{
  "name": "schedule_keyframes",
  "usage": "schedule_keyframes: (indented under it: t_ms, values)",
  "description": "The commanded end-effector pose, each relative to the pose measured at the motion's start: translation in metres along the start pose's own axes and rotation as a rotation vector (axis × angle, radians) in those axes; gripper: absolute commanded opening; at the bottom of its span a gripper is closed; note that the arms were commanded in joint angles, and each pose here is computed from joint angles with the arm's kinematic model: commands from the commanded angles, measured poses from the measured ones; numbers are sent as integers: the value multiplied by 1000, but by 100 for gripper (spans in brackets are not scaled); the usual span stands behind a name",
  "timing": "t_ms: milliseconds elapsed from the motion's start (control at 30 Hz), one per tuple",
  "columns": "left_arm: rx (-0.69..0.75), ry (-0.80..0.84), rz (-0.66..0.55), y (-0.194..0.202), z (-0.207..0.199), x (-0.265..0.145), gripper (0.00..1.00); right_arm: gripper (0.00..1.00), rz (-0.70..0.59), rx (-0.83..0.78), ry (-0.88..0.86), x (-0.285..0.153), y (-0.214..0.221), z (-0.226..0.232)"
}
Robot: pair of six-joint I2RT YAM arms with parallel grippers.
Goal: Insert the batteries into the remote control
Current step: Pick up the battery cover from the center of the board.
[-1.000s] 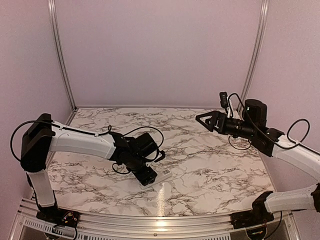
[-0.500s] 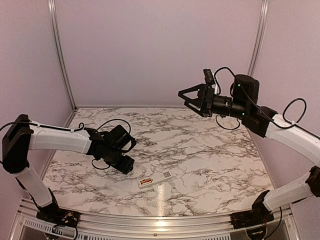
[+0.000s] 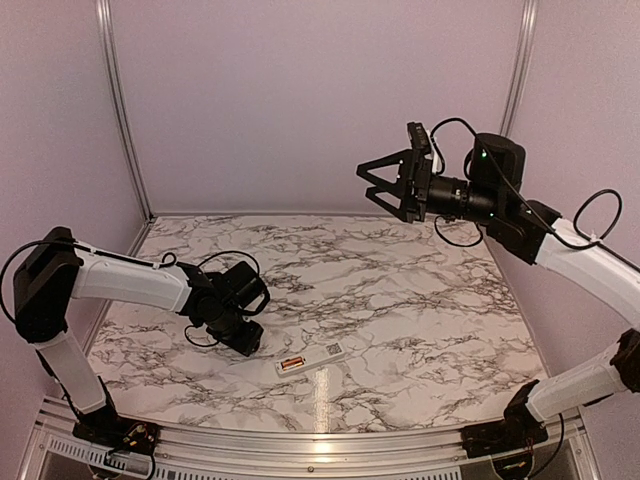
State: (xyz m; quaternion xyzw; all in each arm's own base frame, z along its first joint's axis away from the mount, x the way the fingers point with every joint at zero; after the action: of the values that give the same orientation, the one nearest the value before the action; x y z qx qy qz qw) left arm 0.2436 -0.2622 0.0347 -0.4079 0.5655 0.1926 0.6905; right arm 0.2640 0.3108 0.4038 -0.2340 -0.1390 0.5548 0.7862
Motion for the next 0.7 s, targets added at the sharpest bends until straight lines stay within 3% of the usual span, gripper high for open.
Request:
schedule_keyframes:
  t_ms: [0,233,667]
  values:
    - [-4,5,55,15,-1,9,47,99,-5,-31,57,-4,0,-2]
    - [15,13,68,14,-8,13,38,99,19,-36,140,-8,16,-42]
    - [37,56,65,14,-22,19,38,99,37,3,130,-14,19,-65]
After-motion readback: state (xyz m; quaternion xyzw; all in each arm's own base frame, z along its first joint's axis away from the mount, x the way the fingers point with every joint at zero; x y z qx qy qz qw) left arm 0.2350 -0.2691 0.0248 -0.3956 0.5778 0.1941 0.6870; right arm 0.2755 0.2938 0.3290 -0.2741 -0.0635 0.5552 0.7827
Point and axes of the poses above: each gripper's point midway between its finger pads, its own x axis out along the fingers, its own z axis along the line the jaws close on, y = z × x, the point moved 1 cm from there along -x, back along the fingers, and after that the axes turned 10 degrees about x, right-handed, at the moved point
